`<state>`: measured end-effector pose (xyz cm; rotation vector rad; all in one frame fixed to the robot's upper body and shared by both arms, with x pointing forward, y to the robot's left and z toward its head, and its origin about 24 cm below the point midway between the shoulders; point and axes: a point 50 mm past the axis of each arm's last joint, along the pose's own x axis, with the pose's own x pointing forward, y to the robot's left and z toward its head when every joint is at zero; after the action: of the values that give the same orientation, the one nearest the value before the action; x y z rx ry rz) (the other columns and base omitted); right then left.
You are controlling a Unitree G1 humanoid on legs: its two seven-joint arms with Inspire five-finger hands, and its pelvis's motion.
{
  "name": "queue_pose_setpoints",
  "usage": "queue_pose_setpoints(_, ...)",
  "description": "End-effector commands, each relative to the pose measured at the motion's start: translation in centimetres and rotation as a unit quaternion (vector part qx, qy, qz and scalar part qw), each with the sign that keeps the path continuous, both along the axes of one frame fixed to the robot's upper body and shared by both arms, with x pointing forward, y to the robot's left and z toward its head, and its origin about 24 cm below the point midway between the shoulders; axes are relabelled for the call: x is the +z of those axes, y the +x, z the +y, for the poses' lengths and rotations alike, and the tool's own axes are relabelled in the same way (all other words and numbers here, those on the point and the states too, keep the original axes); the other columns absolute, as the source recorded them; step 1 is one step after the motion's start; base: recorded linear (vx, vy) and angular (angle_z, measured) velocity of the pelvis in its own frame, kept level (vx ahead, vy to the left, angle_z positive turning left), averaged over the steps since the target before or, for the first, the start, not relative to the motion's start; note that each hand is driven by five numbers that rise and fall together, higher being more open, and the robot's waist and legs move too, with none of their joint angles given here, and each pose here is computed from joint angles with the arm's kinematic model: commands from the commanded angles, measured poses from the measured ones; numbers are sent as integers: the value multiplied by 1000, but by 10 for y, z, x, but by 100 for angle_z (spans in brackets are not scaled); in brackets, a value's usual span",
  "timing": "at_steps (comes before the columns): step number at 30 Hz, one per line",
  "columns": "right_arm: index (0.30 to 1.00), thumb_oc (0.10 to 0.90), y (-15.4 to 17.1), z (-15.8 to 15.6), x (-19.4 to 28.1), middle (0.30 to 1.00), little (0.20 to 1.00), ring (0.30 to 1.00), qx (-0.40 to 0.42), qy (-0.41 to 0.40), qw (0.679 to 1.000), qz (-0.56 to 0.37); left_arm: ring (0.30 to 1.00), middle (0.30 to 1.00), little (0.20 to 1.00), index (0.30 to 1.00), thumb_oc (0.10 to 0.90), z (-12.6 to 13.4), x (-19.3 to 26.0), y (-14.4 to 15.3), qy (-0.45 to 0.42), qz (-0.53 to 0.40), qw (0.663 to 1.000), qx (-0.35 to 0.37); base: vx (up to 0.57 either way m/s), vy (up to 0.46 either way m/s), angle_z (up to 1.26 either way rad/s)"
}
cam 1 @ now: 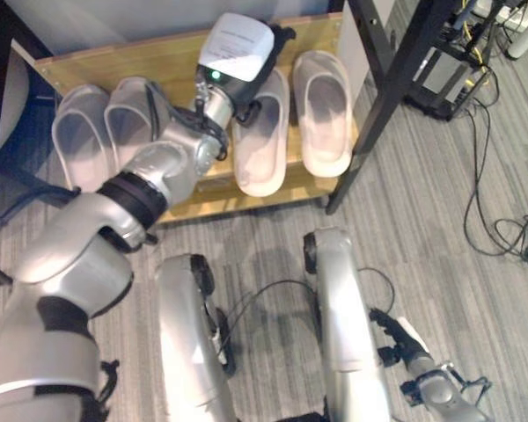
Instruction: Arrange the slippers neatly on the shoe rack.
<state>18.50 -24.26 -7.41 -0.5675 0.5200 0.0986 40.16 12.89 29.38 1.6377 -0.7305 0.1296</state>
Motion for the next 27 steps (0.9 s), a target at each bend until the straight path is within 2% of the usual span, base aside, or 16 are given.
queue_pose_setpoints(1,900,800,14,-2,19,900,900,900,16,-9,998,-59,900,900,900,900,800,3,82,-17,26,-130,991,22,31,-2,0)
queue_pose_setpoints(10,900,800,19,-3,20,900,900,900,21,-17,998,-62,900,900,900,900,800,5,98,-15,32,-143,988,47,61,2,-3)
queue_pose_setpoints(23,900,800,14,-6,18,900,900,900,20,-30,997,-62,900,900,900,900,800,-17,125,-29,7,-186,983,3,29,5,0)
queue_pose_setpoints(27,900,800,12,-5,16,900,900,900,19,-31,998,-59,900,900,900,900,800,-17,128,-31,-2,-192,981,1,0,0,0)
